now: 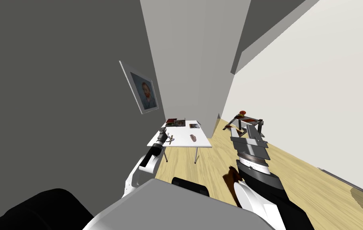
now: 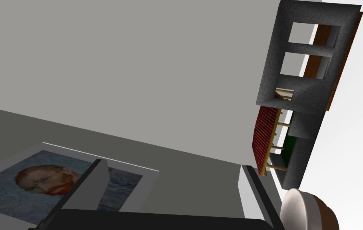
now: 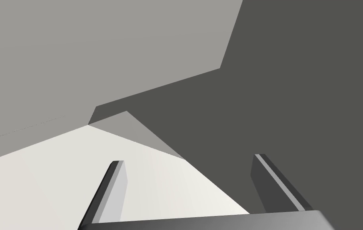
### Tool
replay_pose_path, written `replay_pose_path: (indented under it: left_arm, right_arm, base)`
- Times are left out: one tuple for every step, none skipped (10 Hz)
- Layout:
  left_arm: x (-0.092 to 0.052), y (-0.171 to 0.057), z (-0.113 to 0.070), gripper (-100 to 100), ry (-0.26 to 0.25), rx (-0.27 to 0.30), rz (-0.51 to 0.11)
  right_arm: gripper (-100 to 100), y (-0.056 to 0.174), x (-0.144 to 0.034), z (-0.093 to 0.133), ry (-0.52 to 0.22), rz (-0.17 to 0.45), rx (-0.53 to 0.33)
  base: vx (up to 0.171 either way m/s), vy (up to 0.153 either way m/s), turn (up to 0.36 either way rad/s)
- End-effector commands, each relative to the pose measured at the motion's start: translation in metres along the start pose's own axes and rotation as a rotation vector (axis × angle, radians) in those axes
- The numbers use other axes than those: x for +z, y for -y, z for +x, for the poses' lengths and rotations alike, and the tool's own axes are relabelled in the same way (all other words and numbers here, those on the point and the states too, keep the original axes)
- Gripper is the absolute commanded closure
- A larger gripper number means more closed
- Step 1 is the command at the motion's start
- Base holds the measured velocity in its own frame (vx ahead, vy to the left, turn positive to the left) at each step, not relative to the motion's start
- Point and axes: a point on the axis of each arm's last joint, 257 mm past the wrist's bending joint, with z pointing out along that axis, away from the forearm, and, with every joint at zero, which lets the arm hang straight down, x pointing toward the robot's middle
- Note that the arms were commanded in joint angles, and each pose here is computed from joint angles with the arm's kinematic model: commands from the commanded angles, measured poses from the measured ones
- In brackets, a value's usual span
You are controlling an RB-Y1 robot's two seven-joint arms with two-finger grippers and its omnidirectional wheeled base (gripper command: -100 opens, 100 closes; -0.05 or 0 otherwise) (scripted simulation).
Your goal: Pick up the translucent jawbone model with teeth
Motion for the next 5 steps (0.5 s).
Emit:
replay_pose_path:
  left_arm:
    - [0.000, -0.011, -0.004, -100, 0.006, -0.008, -0.040]
    - [0.002, -0.023, -0.008, -100, 0.009, -0.023, -0.083]
    - [0.002, -0.026, -0.009, -100, 0.012, -0.022, -0.095]
    - [0.003, -0.038, -0.013, -100, 0.016, -0.037, -0.138]
    - [0.003, -0.042, -0.014, -100, 0.020, -0.037, -0.153]
  right_arm:
    - [0, 0.000, 0.000, 0.000, 0.000, 0.000, 0.000]
    - [0, 0.000, 0.000, 0.000, 0.000, 0.000, 0.000]
    - [0, 0.000, 0.000, 0.000, 0.000, 0.000, 0.000]
    - [0, 0.000, 0.000, 0.000, 0.000, 0.000, 0.000]
    - [0, 0.000, 0.000, 0.000, 0.000, 0.000, 0.000]
  base:
    - [0.021, -0.003, -0.013]
    - [0.026, -0.006, -0.023]
    - [0.023, -0.003, -0.012]
    - [0.024, -0.004, -0.023]
    - [0.023, -0.004, -0.016]
